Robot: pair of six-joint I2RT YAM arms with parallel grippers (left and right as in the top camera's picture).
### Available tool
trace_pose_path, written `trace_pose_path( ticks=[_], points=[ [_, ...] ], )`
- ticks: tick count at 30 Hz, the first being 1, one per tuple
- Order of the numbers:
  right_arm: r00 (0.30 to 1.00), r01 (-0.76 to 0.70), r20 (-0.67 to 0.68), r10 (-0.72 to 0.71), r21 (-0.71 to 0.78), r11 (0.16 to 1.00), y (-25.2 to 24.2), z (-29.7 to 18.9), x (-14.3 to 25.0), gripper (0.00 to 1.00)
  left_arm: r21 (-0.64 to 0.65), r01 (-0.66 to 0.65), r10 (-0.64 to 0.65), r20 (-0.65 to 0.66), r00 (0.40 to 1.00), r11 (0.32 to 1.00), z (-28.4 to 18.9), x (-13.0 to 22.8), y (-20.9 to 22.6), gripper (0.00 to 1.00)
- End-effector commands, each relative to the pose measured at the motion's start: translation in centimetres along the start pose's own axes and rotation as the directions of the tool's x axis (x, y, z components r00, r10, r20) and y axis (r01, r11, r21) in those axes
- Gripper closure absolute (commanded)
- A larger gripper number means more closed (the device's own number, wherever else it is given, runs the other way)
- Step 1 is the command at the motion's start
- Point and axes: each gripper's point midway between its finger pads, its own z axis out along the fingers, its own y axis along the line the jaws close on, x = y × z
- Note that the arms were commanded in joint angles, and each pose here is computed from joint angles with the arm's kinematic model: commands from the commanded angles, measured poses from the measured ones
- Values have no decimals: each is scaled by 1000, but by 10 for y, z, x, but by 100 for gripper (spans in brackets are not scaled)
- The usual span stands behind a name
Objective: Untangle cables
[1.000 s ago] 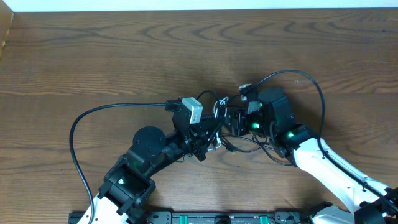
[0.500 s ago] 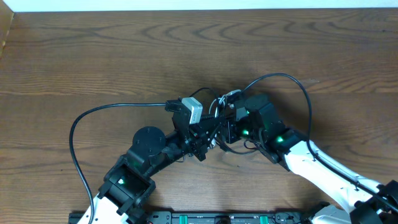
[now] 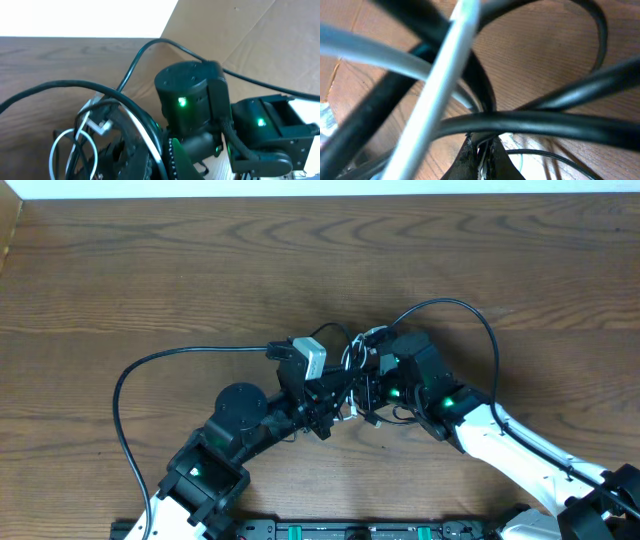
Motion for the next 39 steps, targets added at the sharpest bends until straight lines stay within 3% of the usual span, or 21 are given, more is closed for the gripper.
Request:
trace_pose_path(
  ticks=[1, 8, 20, 39],
  points=[
    [1000, 5, 15, -3, -84, 996, 15, -13, -12, 99, -19, 1, -1, -2, 1000, 1000, -2, -2, 2, 93],
    [996, 41, 91, -25, -175, 984, 37, -45, -33, 99, -153, 20, -24, -23, 999, 988, -4, 8, 27, 92],
    [970, 101, 238, -55, -186, 977, 58, -111, -52, 99, -386, 24, -47, -52, 998, 922, -17, 24, 71, 93],
    [941, 174, 325, -92, -233, 957, 81, -149, -56, 99, -602, -14, -58, -99, 993, 798, -42, 42, 111, 92]
  ],
)
